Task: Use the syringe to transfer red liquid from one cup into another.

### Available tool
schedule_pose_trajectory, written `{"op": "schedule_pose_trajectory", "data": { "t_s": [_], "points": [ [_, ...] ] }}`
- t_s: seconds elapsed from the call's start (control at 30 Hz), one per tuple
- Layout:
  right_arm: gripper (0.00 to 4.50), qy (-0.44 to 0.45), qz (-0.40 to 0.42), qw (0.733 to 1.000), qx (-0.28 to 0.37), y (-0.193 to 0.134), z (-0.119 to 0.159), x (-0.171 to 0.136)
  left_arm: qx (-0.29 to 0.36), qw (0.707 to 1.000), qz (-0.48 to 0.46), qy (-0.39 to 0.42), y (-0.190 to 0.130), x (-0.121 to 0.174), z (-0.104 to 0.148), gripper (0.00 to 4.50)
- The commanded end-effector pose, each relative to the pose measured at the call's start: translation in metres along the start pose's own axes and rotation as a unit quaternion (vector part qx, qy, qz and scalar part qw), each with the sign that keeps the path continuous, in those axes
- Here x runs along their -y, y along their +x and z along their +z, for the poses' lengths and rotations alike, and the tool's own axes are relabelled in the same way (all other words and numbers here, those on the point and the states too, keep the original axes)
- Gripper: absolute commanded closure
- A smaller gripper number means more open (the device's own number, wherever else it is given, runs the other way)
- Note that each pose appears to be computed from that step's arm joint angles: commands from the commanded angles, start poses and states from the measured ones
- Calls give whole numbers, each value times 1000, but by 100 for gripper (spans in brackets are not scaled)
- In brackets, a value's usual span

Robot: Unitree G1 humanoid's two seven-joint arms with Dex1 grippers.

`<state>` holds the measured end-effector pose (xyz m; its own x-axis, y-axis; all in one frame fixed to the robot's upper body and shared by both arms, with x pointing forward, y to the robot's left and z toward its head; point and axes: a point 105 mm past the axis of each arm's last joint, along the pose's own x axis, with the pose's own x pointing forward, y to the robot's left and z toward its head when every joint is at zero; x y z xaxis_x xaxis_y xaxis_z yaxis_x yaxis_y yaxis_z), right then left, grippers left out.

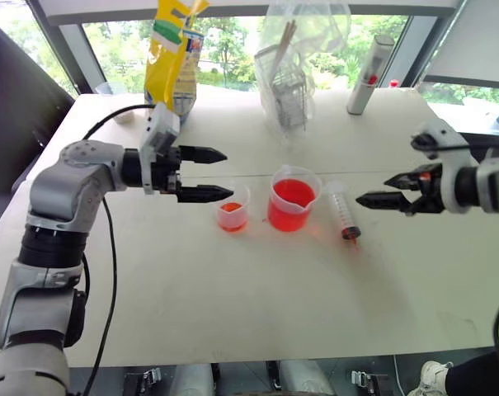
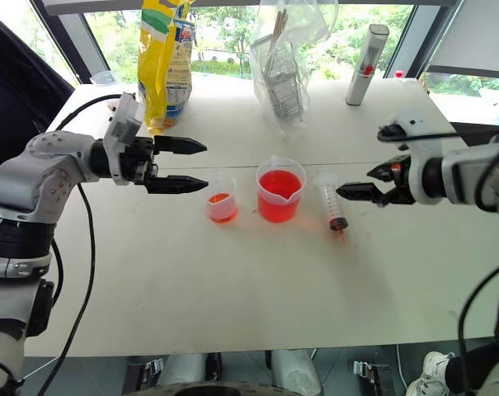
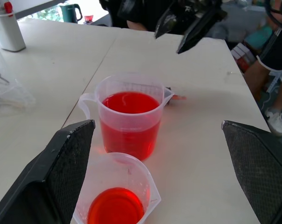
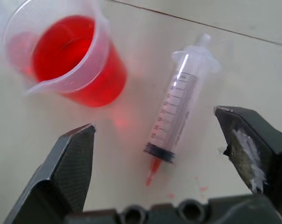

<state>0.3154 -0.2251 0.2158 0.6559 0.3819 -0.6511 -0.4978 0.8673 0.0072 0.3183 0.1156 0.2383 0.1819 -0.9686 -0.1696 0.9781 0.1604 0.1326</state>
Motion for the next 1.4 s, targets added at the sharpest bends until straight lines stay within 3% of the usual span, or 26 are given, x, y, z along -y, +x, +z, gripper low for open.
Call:
{"op": "schedule_pose_trajectory", "data": {
  "t_s": [0.03,0.23,0.83,0.93,1.07,1.1,1.23,1.37,1.4],
  "points": [
    [7,52,-25,998,-36,24,4,19,6,1000,4,30,1,2,8,0],
    [7,87,-27,991,-100,58,0,28,7,999,15,36,-1,2,8,0],
    [7,1,-26,978,-209,119,-21,26,8,998,47,37,-5,13,0,0],
    [91,-8,-19,975,-222,122,-25,22,7,998,52,36,-8,13,-2,0],
    [291,-13,-11,972,-235,124,-30,17,6,998,56,36,-11,12,-3,0],
    [312,-14,-8,971,-237,124,-31,15,6,998,56,37,-11,11,-3,0],
    [312,-3,-20,973,-230,113,-32,19,6,997,56,45,-9,7,1,0],
    [312,-18,-50,985,-166,84,-14,24,11,997,59,53,-11,-3,10,0],
    [312,-59,-78,987,-129,70,-5,31,14,997,58,56,-10,-6,13,0]
  ]
}}
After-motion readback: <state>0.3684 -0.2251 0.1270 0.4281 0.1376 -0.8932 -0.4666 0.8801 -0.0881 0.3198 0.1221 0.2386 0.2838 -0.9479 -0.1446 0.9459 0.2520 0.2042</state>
